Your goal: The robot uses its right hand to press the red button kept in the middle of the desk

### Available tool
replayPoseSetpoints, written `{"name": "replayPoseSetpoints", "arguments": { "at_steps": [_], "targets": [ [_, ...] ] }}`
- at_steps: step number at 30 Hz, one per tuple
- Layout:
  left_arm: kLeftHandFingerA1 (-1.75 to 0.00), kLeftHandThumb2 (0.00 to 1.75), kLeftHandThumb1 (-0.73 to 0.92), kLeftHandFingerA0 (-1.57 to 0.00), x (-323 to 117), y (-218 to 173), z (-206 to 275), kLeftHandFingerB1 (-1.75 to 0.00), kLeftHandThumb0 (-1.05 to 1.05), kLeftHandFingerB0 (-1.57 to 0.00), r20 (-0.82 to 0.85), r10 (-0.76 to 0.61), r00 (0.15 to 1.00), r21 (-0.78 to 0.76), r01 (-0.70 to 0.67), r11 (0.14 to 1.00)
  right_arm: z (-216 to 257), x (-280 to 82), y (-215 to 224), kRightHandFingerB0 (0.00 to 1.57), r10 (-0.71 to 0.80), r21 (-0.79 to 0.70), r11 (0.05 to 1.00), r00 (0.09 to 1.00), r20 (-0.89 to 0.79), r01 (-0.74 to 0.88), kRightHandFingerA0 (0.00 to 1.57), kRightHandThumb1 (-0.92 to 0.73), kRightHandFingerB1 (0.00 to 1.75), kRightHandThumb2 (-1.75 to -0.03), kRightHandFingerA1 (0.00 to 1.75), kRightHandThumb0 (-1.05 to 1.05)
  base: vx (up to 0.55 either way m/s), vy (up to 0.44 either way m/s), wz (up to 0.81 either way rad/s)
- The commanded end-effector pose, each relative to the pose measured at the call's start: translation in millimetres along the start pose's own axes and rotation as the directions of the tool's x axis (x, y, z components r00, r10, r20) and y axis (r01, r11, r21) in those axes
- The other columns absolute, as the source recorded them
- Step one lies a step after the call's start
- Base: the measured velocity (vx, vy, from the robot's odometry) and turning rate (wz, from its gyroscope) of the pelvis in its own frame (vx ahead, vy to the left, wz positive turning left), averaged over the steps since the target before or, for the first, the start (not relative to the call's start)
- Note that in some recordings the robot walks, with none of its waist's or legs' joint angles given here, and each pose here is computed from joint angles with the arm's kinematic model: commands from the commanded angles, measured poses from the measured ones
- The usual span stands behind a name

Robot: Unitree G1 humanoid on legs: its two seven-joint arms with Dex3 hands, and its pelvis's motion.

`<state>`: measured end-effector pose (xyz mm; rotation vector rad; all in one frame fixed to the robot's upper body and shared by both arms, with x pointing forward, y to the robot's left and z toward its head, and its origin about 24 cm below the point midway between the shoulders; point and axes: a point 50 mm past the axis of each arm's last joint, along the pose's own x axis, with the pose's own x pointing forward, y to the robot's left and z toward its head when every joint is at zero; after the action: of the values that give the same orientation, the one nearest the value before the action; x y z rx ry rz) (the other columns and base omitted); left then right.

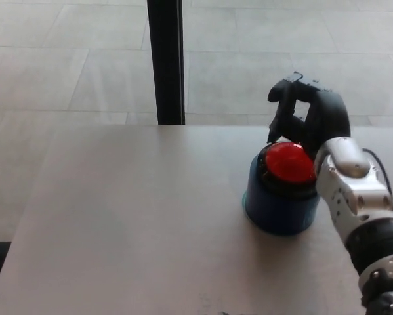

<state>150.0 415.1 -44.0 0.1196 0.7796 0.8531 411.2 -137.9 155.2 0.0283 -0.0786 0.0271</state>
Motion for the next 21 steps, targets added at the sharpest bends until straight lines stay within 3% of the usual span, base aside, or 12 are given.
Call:
{"name": "replayPoseSetpoints", "arguments": {
  "at_steps": [1, 2, 5, 11, 17, 21],
  "targets": [
    [-1.11, 1.09, 0.72, -0.53, 1, 7, 5, -0.9, -0.46, -0.35, 0.013, 0.017, 1.0, 0.024, -0.017, 1.0, 39, 12, -18, 0.77, 0.01, -0.062, 0.998, 0.999, 0.03, -0.008, 0.95, -0.49, 1.52, -1.25, 1.75, -0.28, 0.0, 0.0, 0.0],
    [-1.18, 1.09, 0.71, -0.57, 1, 7, 4, -0.85, -0.48, -0.23, 0.002, 0.022, 1.0, 0.002, -0.022, 1.0, 58, 15, -24, 0.75, 0.017, -0.085, 0.996, 0.998, 0.067, -0.012, 0.94, -0.49, 1.51, -1.25, 1.75, -0.25, 0.0, 0.0, 0.0],
    [-1.08, 1.13, 0.69, -0.5, 1, 10, 7, -0.82, -0.49, -0.22, 0.016, 0.023, 1.0, -0.008, -0.023, 1.0, 88, 19, -31, 0.77, 0.018, -0.097, 0.995, 0.994, 0.108, -0.008, 0.97, -0.48, 1.53, -1.27, 1.75, -0.21, 0.0, 0.0, 0.0],
    [-1.08, 1.08, 0.72, -0.49, 1, 11, 6, -0.83, -0.46, -0.24, 0.014, 0.022, 1.0, 0.006, -0.022, 1.0, 126, 19, -45, 0.72, 0.002, -0.089, 0.996, 0.982, 0.189, 0.015, 0.97, -0.47, 1.63, -1.3, 1.75, -0.22, 0.0, 0.0, 0.0],
    [-1.11, 1.12, 0.69, -0.55, 1, 11, 5, -0.84, -0.51, -0.27, 0.011, 0.024, 1.0, 0.016, -0.024, 1.0, 171, 14, -64, 0.73, -0.052, -0.033, 0.997, 0.961, 0.272, 0.064, 0.94, -0.44, 1.58, -1.29, 1.75, -0.23, 0.0, 0.0, 0.0],
    [-1.05, 1.12, 0.7, -0.46, 1, 13, 4, -0.79, -0.46, -0.17, 0.004, 0.027, 1.0, -0.015, -0.026, 1.0, 195, 4, -91, 0.73, -0.099, -0.021, 0.994, 0.94, 0.326, 0.111, 0.92, -0.45, 1.52, -1.35, 1.75, -0.19, 0.0, 0.0, 0.0]
  ]
}}
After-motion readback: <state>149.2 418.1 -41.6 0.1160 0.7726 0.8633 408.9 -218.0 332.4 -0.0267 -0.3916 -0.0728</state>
